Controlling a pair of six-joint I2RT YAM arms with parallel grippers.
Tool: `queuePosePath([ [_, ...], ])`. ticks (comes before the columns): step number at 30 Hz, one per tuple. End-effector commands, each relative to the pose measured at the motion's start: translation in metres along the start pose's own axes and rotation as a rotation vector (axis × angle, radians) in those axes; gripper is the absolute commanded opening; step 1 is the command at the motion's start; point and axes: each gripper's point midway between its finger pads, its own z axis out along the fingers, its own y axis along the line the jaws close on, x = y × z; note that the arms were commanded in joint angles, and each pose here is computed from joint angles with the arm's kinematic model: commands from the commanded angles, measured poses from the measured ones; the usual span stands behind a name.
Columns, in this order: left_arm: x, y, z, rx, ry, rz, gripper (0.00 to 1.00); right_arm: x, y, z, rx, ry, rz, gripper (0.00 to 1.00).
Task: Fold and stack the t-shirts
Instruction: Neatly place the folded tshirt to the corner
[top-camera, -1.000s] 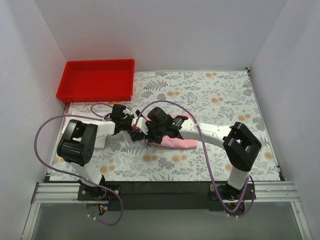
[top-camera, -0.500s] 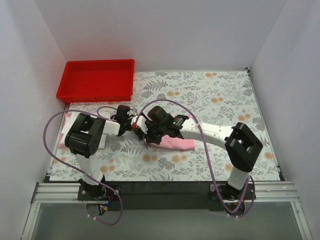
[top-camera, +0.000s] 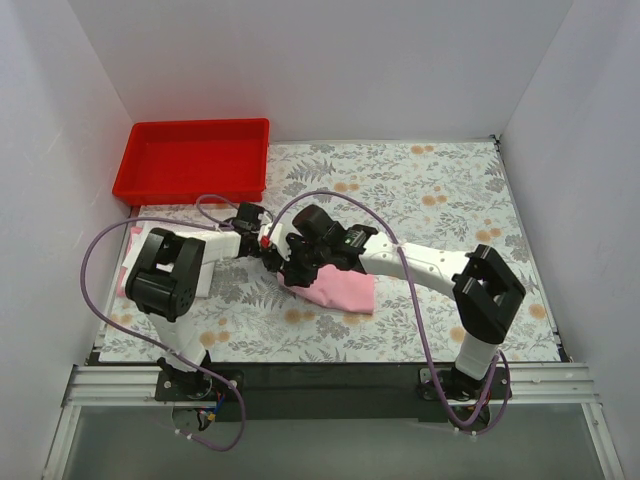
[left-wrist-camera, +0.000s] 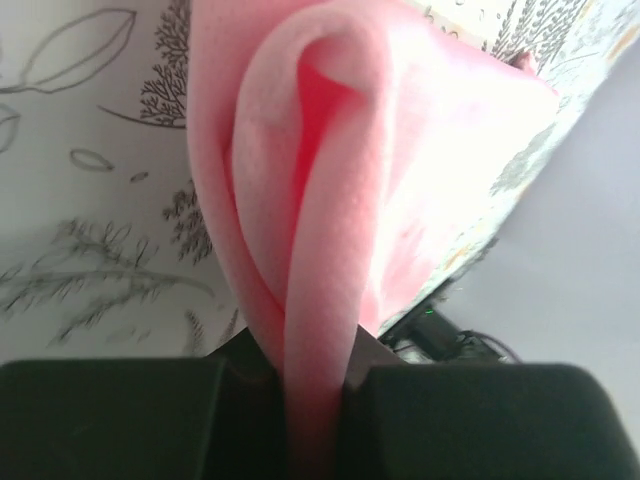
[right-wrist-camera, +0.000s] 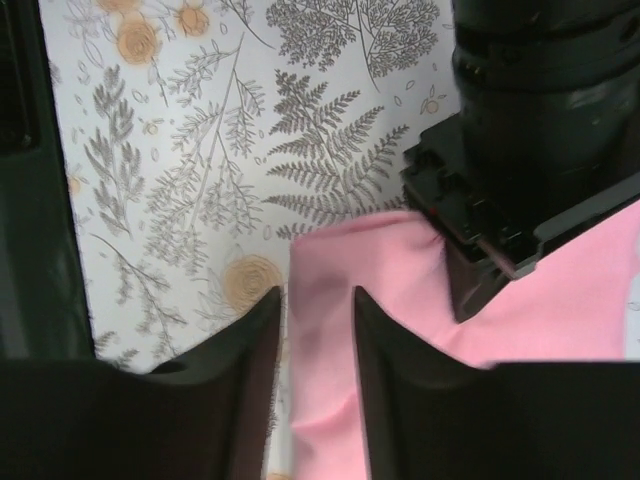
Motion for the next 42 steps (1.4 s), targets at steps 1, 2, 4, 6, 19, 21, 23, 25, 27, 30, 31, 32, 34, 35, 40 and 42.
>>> queuePosePath([
  [1, -0.007, -0.003, -0.038, -0.099, -0.024, 0.166, 0.0, -0.032, 0.004, -0.024, -0.007, -0.1, -0.015, 0.5],
  [2, -0.012, -0.007, -0.048, -0.105, -0.044, 0.192, 0.0, -0.033, 0.003, -0.033, -0.002, -0.106, -0.028, 0.57],
  [4, -0.012, -0.002, -0.064, -0.157, -0.038, 0.265, 0.0, -0.036, 0.004, -0.048, -0.012, -0.116, -0.059, 0.89],
  [6, -0.028, -0.006, -0.08, -0.179, -0.068, 0.34, 0.0, -0.033, 0.004, -0.058, -0.024, -0.109, -0.09, 0.98],
  [19, -0.042, -0.026, -0.179, -0.301, -0.129, 0.668, 0.0, 0.004, -0.037, -0.103, 0.072, -0.088, -0.006, 0.98],
  [21, -0.045, -0.024, -0.191, -0.345, -0.153, 0.696, 0.0, 0.008, -0.038, -0.103, 0.078, -0.081, -0.002, 0.99],
  [23, -0.052, -0.026, -0.206, -0.357, -0.181, 0.706, 0.0, 0.009, -0.037, -0.104, 0.08, -0.079, -0.002, 0.98],
  [25, -0.055, -0.026, -0.218, -0.357, -0.192, 0.703, 0.0, 0.011, -0.038, -0.104, 0.08, -0.075, -0.001, 0.98],
  [27, -0.065, -0.019, -0.232, -0.372, -0.217, 0.717, 0.0, 0.011, -0.038, -0.103, 0.081, -0.074, -0.001, 0.98],
  [30, -0.078, -0.015, -0.251, -0.385, -0.25, 0.731, 0.0, 0.011, -0.039, -0.103, 0.082, -0.071, -0.001, 0.98],
  [31, -0.081, -0.013, -0.254, -0.386, -0.246, 0.726, 0.0, 0.012, -0.039, -0.102, 0.08, -0.067, -0.002, 0.98],
  [32, -0.084, -0.01, -0.259, -0.385, -0.25, 0.715, 0.0, 0.013, -0.039, -0.101, 0.079, -0.065, -0.001, 0.98],
  [34, -0.089, -0.01, -0.267, -0.386, -0.26, 0.73, 0.0, 0.014, -0.039, -0.1, 0.078, -0.062, -0.001, 0.99],
  [35, -0.092, -0.007, -0.273, -0.39, -0.271, 0.723, 0.0, 0.016, -0.039, -0.1, 0.077, -0.06, 0.001, 0.98],
  [40, -0.1, 0.003, -0.291, -0.401, -0.273, 0.753, 0.0, 0.02, -0.038, -0.099, 0.078, -0.048, 0.004, 0.98],
  [42, -0.101, 0.006, -0.298, -0.397, -0.27, 0.749, 0.0, 0.022, -0.038, -0.098, 0.078, -0.045, 0.004, 0.98],
])
